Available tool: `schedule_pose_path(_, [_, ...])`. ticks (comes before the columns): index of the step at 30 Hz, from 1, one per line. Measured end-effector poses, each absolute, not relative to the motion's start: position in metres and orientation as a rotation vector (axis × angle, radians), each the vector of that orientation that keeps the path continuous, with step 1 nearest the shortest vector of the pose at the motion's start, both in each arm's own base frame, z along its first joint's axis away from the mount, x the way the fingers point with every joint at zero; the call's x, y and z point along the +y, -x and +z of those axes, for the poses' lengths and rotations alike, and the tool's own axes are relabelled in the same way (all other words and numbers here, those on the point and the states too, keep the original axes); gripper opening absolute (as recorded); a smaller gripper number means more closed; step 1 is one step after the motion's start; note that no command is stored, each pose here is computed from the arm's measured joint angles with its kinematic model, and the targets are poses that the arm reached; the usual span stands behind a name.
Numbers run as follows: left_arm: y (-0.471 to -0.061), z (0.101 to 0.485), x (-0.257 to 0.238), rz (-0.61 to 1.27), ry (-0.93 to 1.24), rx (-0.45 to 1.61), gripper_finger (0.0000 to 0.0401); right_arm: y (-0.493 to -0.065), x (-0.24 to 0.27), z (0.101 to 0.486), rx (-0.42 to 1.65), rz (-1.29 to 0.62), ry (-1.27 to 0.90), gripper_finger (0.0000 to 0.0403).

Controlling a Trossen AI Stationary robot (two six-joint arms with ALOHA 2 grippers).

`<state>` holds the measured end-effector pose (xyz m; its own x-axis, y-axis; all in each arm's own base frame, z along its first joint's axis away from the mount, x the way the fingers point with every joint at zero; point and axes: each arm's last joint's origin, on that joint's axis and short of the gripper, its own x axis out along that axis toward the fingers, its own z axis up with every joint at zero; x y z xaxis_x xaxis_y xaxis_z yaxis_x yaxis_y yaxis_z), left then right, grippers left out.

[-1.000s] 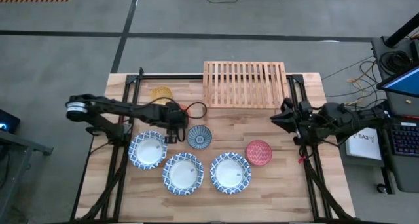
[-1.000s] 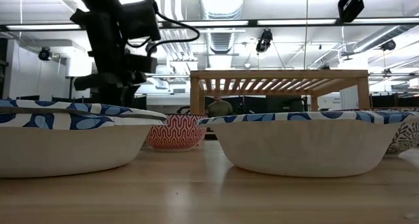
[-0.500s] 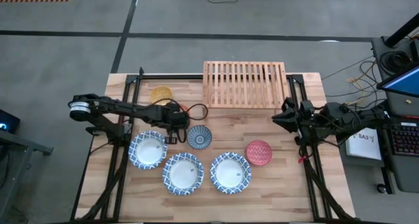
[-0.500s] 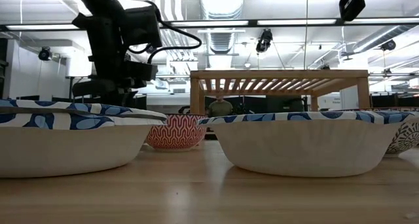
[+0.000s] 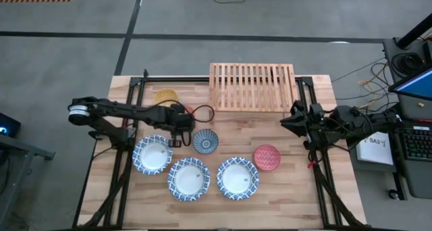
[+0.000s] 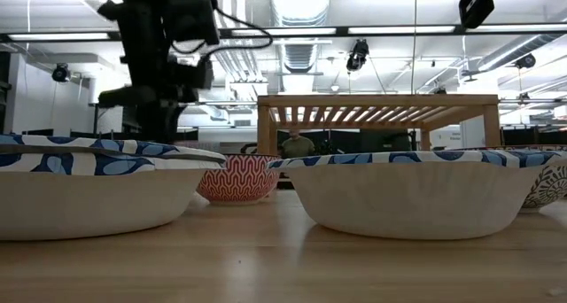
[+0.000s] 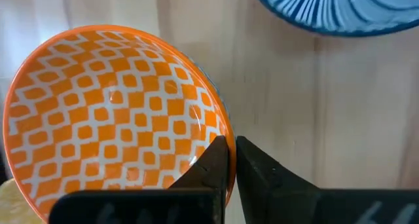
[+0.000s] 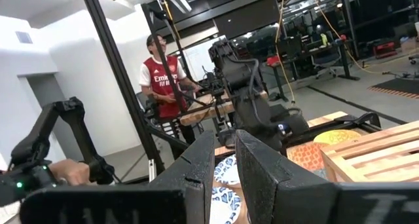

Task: Place and stack bowls onto a shelf
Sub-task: Put the orange patterned bowl on the shelf

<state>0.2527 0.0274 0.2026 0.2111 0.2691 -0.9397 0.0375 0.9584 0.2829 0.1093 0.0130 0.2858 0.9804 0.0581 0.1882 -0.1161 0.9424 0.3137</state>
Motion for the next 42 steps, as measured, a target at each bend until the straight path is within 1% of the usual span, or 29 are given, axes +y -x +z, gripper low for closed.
schedule_pose_path(4, [-0.251,0.226,0.029,0.211,-0.307,1.350,0.0001,-0.109,0.013,0.286,-0.178,0.089,-0.323,0.0054])
schedule_pose_path(9, [-0.255,0.260,0.032,0.265,-0.414,1.310,0.0001,-0.109,0.013,0.286,-0.179,0.088,-0.315,0.0054])
schedule_pose_path(17, [-0.280,0.320,0.046,0.250,-0.525,1.148,0.0000,-0.109,0.013,0.286,-0.178,0.088,-0.315,0.0054])
schedule_pose_path(22, [-0.303,0.351,0.060,0.225,-0.542,1.033,0.0000,-0.109,0.013,0.286,-0.178,0.088,-0.316,0.0054])
schedule_pose_path(27, [-0.333,0.360,0.080,0.195,-0.583,1.024,0.0000,-0.109,0.013,0.286,-0.179,0.090,-0.321,0.0054])
schedule_pose_path(31, [-0.358,0.358,0.101,0.153,-0.615,1.065,0.0000,-0.109,0.013,0.286,-0.178,0.096,-0.324,0.0054])
schedule_pose_path(36, [-0.378,0.355,0.130,0.041,-0.529,1.113,0.0000,-0.109,0.013,0.286,-0.178,0.097,-0.325,0.0054])
schedule_pose_path(42, [-0.387,0.360,0.153,0.019,-0.439,1.158,0.0000,-0.109,0.013,0.286,-0.178,0.098,-0.325,0.0054])
